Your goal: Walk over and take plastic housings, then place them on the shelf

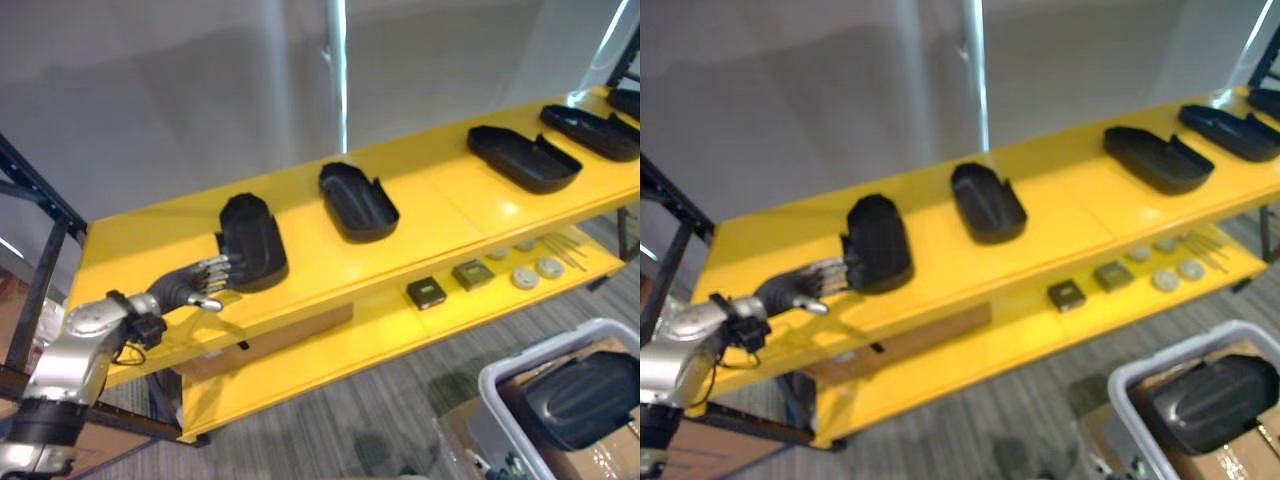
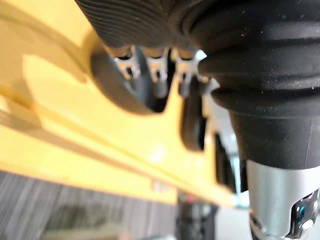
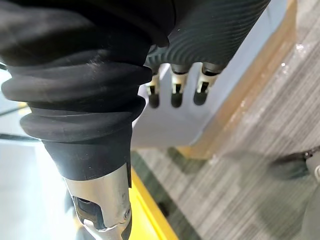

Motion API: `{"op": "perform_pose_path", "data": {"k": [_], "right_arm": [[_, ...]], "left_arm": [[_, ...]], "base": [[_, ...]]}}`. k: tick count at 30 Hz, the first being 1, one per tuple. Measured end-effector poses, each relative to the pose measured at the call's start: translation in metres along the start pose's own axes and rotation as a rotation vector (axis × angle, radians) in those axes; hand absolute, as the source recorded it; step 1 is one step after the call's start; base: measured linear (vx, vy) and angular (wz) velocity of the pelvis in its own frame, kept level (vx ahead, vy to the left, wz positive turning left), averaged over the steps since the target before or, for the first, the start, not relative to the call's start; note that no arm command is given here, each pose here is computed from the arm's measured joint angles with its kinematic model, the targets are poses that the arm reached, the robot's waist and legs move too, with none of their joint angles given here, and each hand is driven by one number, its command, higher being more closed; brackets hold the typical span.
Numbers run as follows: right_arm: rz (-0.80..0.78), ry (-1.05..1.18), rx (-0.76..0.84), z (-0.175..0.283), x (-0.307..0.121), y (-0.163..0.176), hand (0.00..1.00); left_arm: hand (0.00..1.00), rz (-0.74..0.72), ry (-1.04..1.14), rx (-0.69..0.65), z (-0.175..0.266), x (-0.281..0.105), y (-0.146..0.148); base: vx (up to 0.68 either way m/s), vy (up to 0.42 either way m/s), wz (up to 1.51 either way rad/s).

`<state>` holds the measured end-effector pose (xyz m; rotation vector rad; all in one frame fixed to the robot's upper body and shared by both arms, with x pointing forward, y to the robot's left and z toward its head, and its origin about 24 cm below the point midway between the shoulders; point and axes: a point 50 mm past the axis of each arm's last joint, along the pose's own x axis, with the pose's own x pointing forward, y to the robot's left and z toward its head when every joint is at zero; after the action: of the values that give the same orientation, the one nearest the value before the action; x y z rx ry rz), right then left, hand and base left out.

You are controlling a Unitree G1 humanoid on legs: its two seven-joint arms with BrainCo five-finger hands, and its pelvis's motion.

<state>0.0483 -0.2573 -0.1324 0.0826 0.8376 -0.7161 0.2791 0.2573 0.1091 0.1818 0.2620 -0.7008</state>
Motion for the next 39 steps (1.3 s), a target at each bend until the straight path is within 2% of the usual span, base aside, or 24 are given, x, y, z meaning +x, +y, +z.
{"op": "perform_pose_path", "data": {"k": [7,20,34,39], "right_arm": [[0.002,0.023,-0.003,-0.002,0.000,-0.003,0.00],[0.029,0.022,-0.020,0.000,0.002,-0.006,0.00],[0.037,0.026,-0.041,0.001,0.002,-0.007,0.00],[0.037,0.028,-0.041,0.000,0.002,-0.007,0.00]], "left_arm": [[0.00,-0.060,0.072,-0.028,-0.004,0.006,0.002],[0.00,-0.062,0.159,-0.056,-0.014,0.007,0.007],[0.00,0.061,0.357,-0.023,-0.037,-0.001,0.025],[0.00,0.137,0.375,0.030,-0.031,0.000,0.034]], "base": [[-0.03,-0.001,-0.05],[0.00,0.000,-0.02],[0.00,0.000,-0.02],[0.00,0.000,-0.01]]}}
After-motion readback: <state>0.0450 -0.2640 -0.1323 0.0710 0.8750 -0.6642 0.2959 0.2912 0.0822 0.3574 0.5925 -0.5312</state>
